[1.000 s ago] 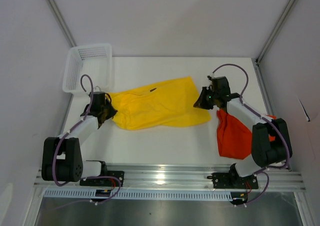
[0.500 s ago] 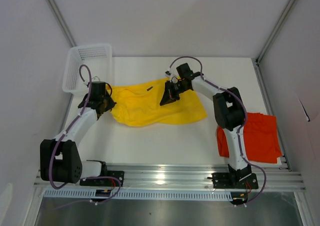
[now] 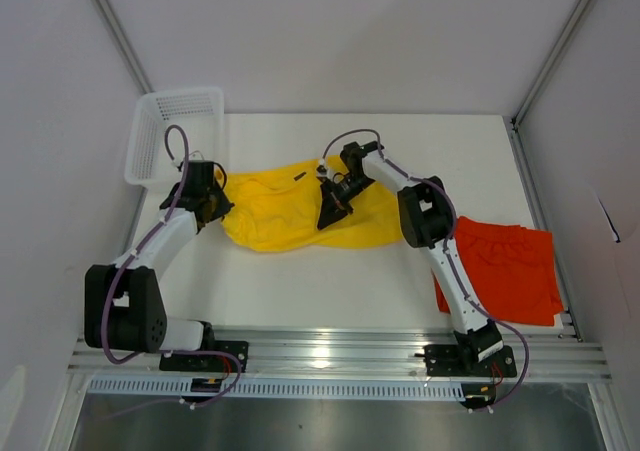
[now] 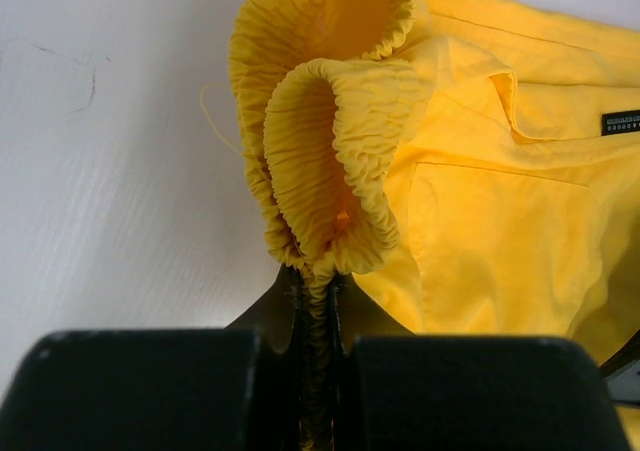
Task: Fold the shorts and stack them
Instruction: Fold the shorts
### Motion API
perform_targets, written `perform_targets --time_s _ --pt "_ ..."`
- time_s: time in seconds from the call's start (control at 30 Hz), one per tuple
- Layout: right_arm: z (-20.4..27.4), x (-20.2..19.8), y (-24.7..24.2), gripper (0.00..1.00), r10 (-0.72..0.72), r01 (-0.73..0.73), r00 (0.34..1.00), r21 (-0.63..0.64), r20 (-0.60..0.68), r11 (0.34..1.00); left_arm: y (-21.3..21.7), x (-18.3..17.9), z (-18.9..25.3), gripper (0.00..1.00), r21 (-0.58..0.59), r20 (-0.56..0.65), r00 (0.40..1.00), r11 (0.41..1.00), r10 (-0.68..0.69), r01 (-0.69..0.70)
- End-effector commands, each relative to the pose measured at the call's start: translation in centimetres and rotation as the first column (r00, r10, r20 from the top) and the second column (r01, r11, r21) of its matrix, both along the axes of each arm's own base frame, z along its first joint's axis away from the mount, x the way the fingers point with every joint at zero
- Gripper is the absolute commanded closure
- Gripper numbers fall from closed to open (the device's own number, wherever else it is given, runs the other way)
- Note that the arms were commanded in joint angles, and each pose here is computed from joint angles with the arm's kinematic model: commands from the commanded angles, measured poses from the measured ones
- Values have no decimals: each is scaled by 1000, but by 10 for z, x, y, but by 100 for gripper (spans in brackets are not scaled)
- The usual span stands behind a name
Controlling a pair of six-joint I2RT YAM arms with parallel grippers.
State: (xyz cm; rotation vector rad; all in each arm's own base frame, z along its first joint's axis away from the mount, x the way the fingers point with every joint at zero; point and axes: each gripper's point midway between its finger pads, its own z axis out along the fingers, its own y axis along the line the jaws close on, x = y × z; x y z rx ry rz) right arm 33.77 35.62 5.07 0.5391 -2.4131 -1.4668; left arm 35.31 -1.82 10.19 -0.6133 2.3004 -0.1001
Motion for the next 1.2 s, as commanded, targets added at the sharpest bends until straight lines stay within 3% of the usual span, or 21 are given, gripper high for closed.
perform_targets --time_s 0.0,0.13,0.23,0.43,0.5,0.57,0.63,0.67,0.7,0.73,0.8,0.83,0.93,1.17 --pt "10 -18 4 100 65 -65 998 -7 -12 998 0 18 14 100 18 78 997 1000 -19 18" --pt "-12 -16 4 100 39 -44 998 -82 -57 996 -3 19 12 100 15 77 997 999 -30 29" --pt "-51 -28 -9 100 20 -47 992 -221 -122 974 -3 21 18 100 15 97 995 999 -30 29" --pt "-65 -59 -6 100 -28 -16 982 -228 -187 973 -28 36 52 100 23 188 975 993 -121 119" --pt "-67 -71 -4 100 -94 42 973 -239 -209 970 -45 41 67 100 74 163 969 982 -185 175" --pt "-71 -72 6 100 -121 90 981 -201 -150 975 -57 39 68 100 121 122 963 967 -239 225" --pt "-68 -99 5 100 -208 148 948 -247 -239 958 -68 45 82 100 131 143 948 955 -284 266" --pt "-68 -89 15 100 -234 204 958 -178 -166 963 -72 44 84 100 139 144 941 948 -305 286" --pt "-86 -117 4 100 -280 227 937 -245 -209 943 -74 44 87 100 142 151 937 944 -316 296" --pt "-66 -102 22 100 -353 326 920 -163 -173 931 -76 43 92 100 144 164 931 941 -327 305" --pt "-62 -107 29 100 -420 401 889 -136 -180 906 -87 41 97 100 148 194 906 924 -376 352" --pt "-57 -116 38 100 -416 411 892 -67 -178 909 -90 39 103 99 150 213 899 922 -384 358" --pt "-49 -119 57 100 -429 430 871 -49 -241 901 -104 34 113 98 181 229 876 903 -425 391" --pt "-25 -114 72 100 -420 431 877 -8 -234 903 -109 17 111 99 328 140 890 868 -434 372"
